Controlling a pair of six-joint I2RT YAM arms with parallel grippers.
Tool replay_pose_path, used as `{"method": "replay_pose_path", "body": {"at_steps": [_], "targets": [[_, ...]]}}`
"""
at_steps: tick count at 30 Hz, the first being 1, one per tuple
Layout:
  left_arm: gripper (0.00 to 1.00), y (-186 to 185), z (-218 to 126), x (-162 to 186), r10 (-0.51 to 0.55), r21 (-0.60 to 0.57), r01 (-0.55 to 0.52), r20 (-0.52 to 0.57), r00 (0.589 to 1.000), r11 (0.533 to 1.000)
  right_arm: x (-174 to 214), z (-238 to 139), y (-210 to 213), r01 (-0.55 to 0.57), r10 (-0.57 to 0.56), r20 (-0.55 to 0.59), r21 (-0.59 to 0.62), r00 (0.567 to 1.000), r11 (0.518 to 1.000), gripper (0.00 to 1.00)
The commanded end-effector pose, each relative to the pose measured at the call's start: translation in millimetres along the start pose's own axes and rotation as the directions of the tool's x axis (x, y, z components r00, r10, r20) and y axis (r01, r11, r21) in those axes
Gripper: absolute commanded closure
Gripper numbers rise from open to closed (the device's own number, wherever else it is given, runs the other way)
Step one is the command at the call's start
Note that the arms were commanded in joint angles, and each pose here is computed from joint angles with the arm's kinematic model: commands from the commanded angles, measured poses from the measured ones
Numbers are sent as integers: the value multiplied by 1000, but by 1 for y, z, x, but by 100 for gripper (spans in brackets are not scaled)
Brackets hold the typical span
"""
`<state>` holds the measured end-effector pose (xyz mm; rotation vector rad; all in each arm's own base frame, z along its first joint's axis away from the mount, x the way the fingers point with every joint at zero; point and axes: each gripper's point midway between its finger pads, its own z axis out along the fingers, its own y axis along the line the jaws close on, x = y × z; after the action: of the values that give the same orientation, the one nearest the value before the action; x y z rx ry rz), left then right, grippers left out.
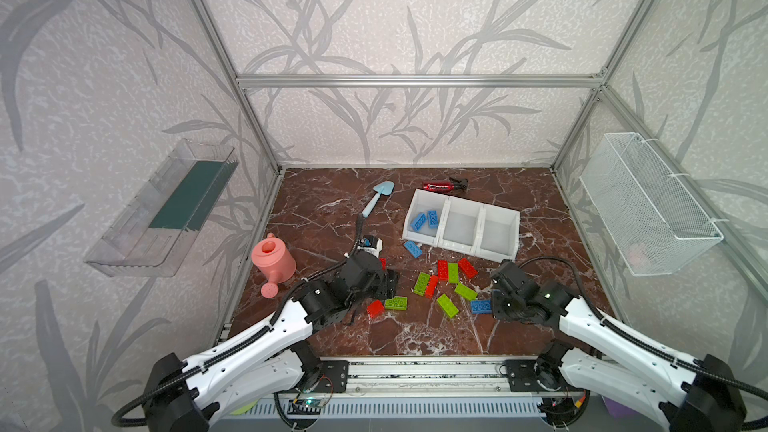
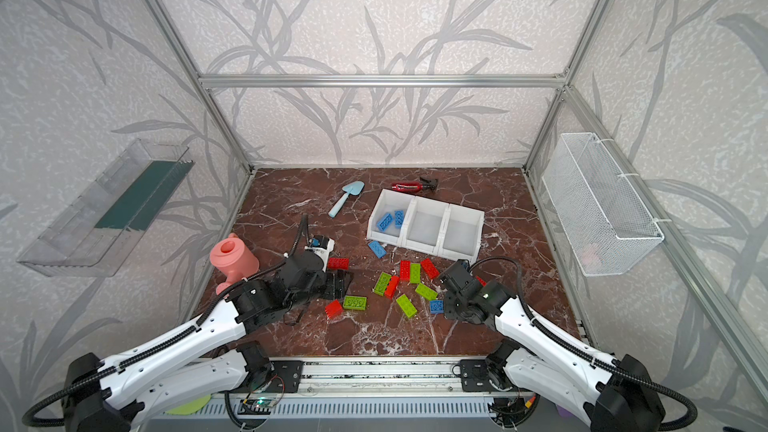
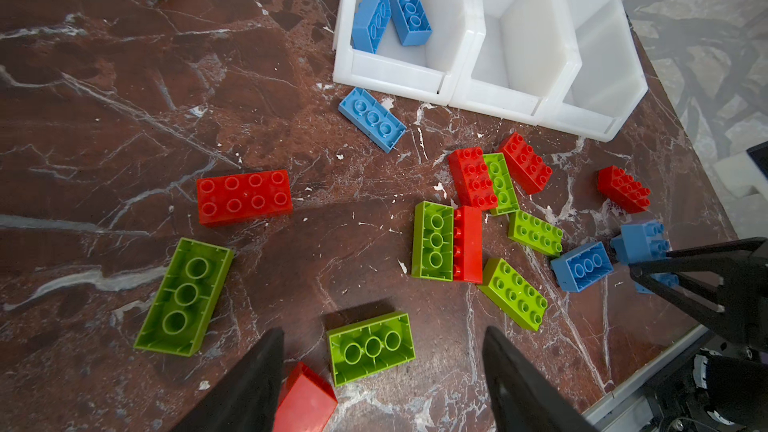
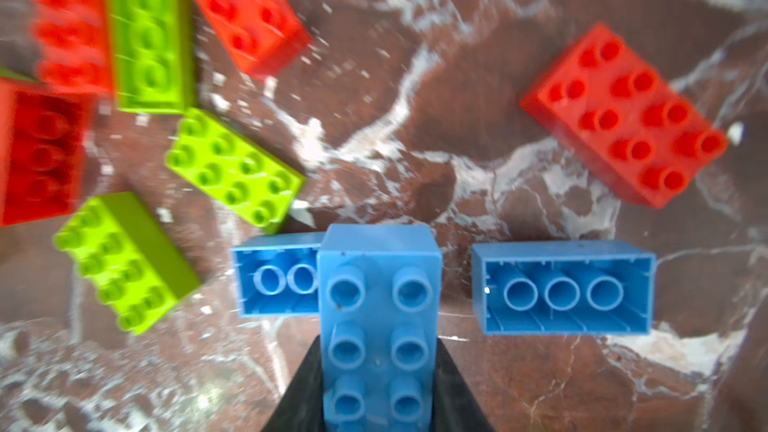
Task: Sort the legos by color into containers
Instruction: 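Grasp a blue brick from the blue cluster with the right gripper, then carry the blue brick into the bin compartment and release it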
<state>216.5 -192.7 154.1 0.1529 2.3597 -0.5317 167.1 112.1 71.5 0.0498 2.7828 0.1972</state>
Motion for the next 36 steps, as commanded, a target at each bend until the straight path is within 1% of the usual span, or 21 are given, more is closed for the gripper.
{"method": "replay_pose_path", "body": {"at_steps": [1, 7, 10, 11, 13, 15, 17, 22, 28, 30, 33, 36], "targets": [[26, 14, -3, 5, -3, -51, 4, 10, 1000, 999, -20, -21, 22, 101, -99, 35, -60, 994, 993, 74], [26, 24, -9, 14, -21, -53, 22, 28, 999, 998, -72, -50, 64, 189, -169, 148, -134, 974, 973, 74], [26, 27, -12, 17, -28, -46, 30, 38, 999, 998, -99, -59, 90, 231, -198, 192, -170, 961, 958, 74], [26, 28, -12, 18, -35, -48, 37, 41, 999, 998, -106, -60, 99, 245, -208, 200, -187, 957, 951, 73], [26, 31, -9, 22, -58, -52, 60, 43, 997, 997, -120, -62, 125, 293, -237, 228, -254, 944, 922, 73], [26, 32, -4, 29, -74, -44, 75, 28, 997, 996, -134, -63, 143, 312, -232, 274, -300, 933, 901, 73], [26, 35, 0, 35, -87, -50, 88, 14, 996, 995, -148, -59, 153, 312, -219, 291, -328, 931, 892, 72], [26, 39, 6, 42, -89, -55, 90, 10, 996, 994, -180, -36, 167, 280, -190, 262, -366, 946, 888, 73], [26, 47, 9, 47, -69, -86, 70, 16, 998, 994, -220, -10, 172, 236, -151, 246, -365, 957, 901, 73], [26, 49, 10, 48, -63, -94, 64, 14, 998, 994, -231, -3, 176, 234, -151, 244, -364, 958, 902, 72], [26, 53, 11, 48, -62, -113, 65, 24, 998, 992, -240, 17, 180, 229, -161, 216, -345, 963, 910, 72], [26, 53, 13, 49, -64, -114, 66, 23, 998, 991, -253, 34, 179, 194, -131, 197, -351, 972, 916, 71]]}}
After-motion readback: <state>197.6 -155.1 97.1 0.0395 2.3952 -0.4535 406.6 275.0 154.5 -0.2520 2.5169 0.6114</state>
